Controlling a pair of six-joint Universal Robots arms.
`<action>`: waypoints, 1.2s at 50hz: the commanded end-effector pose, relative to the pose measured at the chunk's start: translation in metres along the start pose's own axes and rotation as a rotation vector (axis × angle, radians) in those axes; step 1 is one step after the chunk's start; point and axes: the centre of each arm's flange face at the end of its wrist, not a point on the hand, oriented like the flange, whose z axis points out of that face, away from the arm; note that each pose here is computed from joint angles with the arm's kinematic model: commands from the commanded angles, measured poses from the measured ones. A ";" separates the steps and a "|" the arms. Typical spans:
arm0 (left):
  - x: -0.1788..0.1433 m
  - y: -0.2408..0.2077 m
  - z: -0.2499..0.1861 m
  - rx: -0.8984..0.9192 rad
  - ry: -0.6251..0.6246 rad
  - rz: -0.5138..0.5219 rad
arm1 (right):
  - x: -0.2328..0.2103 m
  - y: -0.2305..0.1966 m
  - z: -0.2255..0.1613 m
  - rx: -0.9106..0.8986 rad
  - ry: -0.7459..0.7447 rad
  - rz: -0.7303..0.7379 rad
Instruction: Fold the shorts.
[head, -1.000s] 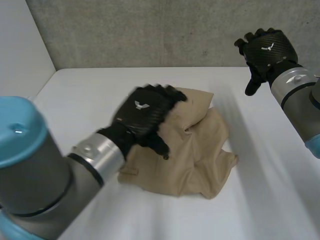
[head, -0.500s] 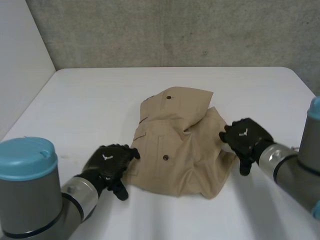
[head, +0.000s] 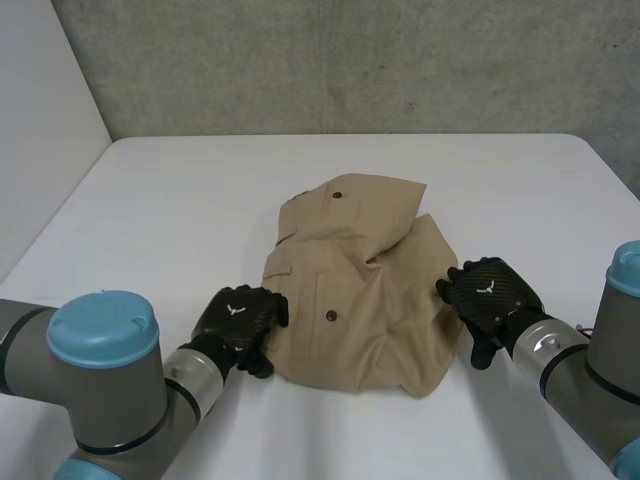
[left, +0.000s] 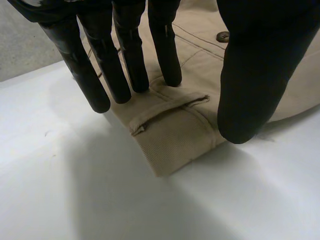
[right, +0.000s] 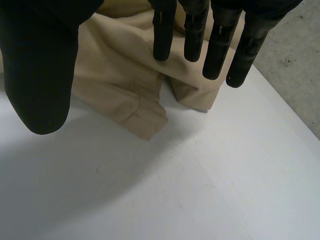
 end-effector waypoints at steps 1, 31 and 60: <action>-0.001 -0.002 0.008 0.033 -0.006 0.031 | 0.000 0.000 0.000 0.001 0.002 0.001; -0.125 -0.167 0.007 0.704 -0.596 0.350 | 0.005 -0.005 0.001 0.012 0.020 0.066; 0.113 -0.059 0.027 0.425 0.608 -0.060 | 0.088 -0.024 -0.010 0.094 0.285 0.211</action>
